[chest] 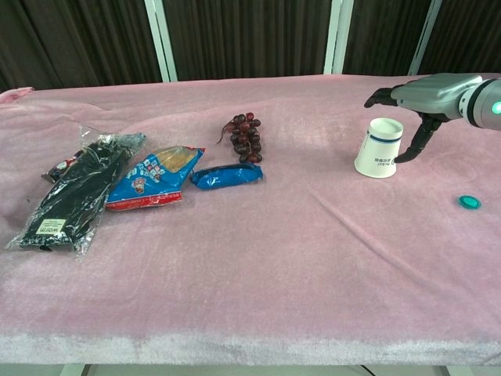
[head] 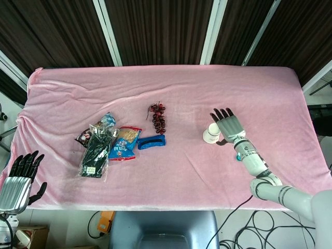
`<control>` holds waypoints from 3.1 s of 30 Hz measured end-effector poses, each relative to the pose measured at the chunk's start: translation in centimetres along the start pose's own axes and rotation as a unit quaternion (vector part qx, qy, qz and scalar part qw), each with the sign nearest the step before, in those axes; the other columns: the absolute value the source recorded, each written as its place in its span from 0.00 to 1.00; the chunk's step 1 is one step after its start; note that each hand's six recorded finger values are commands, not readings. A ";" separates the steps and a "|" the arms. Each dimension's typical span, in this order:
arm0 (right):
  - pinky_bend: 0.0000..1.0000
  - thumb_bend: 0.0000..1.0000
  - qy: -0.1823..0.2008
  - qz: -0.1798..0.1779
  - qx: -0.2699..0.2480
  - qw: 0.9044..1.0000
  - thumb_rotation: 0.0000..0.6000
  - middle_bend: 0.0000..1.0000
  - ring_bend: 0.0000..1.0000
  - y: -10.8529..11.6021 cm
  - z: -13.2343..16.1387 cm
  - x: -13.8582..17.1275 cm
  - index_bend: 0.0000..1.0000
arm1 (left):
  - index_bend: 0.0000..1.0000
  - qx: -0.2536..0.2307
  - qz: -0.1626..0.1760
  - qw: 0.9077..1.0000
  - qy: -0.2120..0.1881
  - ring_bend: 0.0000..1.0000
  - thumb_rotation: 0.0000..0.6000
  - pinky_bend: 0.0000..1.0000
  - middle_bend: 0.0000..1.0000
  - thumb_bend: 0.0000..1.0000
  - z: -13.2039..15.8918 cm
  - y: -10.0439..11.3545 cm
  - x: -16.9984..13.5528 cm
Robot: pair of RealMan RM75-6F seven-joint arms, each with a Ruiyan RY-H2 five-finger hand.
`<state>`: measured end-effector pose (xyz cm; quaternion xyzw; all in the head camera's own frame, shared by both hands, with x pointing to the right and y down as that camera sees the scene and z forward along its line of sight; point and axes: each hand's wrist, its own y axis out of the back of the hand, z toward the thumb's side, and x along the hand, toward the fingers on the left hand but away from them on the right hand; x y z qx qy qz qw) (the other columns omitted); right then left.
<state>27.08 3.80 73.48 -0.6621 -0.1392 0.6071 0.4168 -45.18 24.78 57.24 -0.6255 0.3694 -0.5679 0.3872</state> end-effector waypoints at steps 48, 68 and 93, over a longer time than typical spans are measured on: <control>0.07 0.48 0.010 -0.079 0.018 0.997 1.00 0.06 0.00 -6.3 -6.9 14.3 0.62 | 0.00 -0.002 0.000 1.000 -0.005 0.01 1.00 0.05 0.00 0.40 0.1 0.0 -0.4; 0.06 0.44 0.009 -0.055 -0.001 0.998 1.00 0.00 0.00 -7.5 -7.0 14.0 0.00 | 0.00 -0.005 0.006 1.000 -0.003 0.01 1.00 0.05 0.00 0.40 -0.3 0.2 -0.6; 0.00 0.44 -0.102 -0.120 -0.133 0.979 1.00 0.00 0.00 -5.2 -6.9 29.0 0.00 | 0.00 0.001 0.018 0.999 -0.029 0.00 1.00 0.05 0.00 0.40 0.9 0.5 -1.6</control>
